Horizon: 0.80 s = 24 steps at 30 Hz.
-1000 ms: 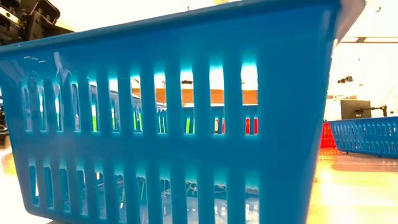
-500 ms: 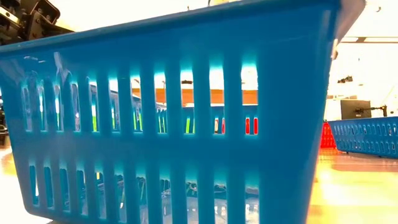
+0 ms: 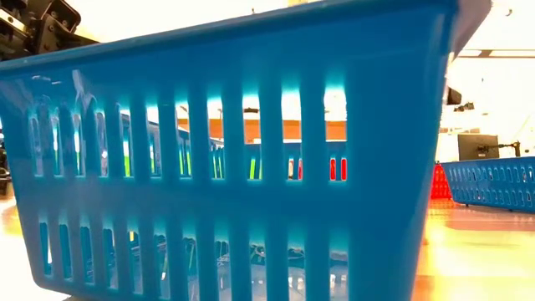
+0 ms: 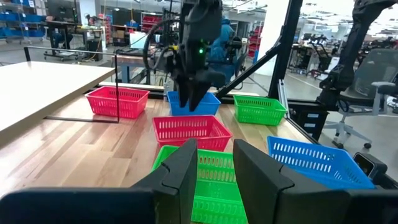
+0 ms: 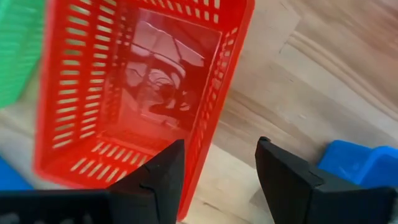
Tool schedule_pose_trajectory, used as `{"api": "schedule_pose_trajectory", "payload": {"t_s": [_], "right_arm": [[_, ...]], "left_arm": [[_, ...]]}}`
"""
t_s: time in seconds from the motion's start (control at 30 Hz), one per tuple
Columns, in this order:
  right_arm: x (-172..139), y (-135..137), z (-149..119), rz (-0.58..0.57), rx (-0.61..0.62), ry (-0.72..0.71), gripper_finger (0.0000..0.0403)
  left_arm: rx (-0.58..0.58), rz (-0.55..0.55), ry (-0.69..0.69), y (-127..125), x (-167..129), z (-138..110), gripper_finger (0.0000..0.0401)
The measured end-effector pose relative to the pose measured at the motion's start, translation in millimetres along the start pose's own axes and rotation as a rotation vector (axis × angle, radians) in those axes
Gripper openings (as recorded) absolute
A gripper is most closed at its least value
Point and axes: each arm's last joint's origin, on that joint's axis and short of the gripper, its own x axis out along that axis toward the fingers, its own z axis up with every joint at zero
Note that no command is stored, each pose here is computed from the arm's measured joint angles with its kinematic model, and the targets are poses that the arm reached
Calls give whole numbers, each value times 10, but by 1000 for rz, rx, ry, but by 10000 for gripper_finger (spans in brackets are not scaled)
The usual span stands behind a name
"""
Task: Stack baskets on shelf by color
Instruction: Put the bottom red bin on the shelf
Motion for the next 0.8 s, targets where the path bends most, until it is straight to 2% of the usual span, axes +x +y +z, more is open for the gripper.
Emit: {"api": "schedule_pose_trajectory", "payload": {"t_s": [0.33,0.8], "right_arm": [[222,56,13,-50,-4,24,175],[324,83,22,-66,-12,26,46]], "left_arm": [[0,0,0,0,0,-1,94],[0,0,1,0,0,-1,94]]}}
